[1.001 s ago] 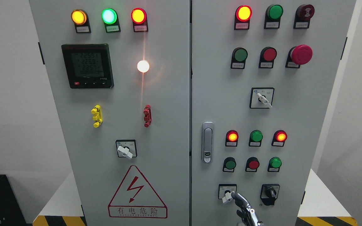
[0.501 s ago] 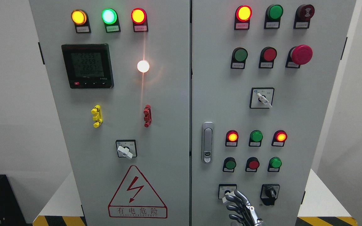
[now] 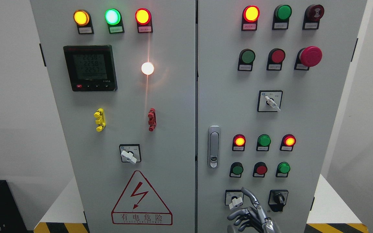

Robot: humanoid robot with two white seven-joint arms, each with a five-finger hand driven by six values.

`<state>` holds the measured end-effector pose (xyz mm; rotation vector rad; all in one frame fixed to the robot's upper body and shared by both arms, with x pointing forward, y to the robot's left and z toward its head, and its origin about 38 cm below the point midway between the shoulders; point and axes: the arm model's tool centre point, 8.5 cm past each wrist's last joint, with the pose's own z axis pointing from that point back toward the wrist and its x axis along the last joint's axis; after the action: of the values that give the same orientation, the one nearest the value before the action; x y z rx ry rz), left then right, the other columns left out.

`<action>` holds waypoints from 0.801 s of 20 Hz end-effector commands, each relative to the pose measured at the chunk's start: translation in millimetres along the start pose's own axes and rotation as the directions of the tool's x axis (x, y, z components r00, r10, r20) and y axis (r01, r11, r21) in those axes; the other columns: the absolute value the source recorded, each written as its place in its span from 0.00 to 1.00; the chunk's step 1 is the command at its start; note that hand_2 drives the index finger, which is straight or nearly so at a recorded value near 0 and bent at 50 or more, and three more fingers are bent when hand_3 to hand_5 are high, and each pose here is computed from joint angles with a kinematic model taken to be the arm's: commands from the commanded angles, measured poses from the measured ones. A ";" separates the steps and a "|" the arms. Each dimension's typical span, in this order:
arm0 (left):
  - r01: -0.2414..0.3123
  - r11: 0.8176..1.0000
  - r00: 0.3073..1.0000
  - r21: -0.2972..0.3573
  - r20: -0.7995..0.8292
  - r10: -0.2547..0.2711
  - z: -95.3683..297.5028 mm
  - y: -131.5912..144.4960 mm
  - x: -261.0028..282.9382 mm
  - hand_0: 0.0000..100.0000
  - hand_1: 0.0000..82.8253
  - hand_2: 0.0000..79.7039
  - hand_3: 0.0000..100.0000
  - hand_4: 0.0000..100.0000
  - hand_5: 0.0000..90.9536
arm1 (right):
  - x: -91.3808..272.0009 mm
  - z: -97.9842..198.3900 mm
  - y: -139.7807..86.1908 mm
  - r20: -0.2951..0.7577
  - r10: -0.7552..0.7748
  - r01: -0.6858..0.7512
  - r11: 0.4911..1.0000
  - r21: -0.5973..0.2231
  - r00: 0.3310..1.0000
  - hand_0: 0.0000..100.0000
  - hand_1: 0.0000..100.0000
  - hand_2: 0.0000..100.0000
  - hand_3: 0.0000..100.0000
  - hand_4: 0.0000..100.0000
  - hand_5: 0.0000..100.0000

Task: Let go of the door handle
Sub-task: 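Raise the right hand up toward the silver door handle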

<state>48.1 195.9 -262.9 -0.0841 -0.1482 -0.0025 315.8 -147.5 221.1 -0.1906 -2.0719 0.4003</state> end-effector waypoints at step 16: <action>0.000 1.000 1.000 -0.001 0.000 0.000 0.0 -0.1 0.0 0.12 0.67 0.00 0.00 0.00 0.00 | 6.8 -21.8 7.6 0.073 0.693 -0.690 0.721 -0.066 0.717 0.45 0.44 0.02 1.00 1.00 1.00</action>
<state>48.1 195.9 -262.9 -0.0842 -0.1482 -0.0025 322.6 -138.9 238.2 -0.8158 -2.0933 0.7115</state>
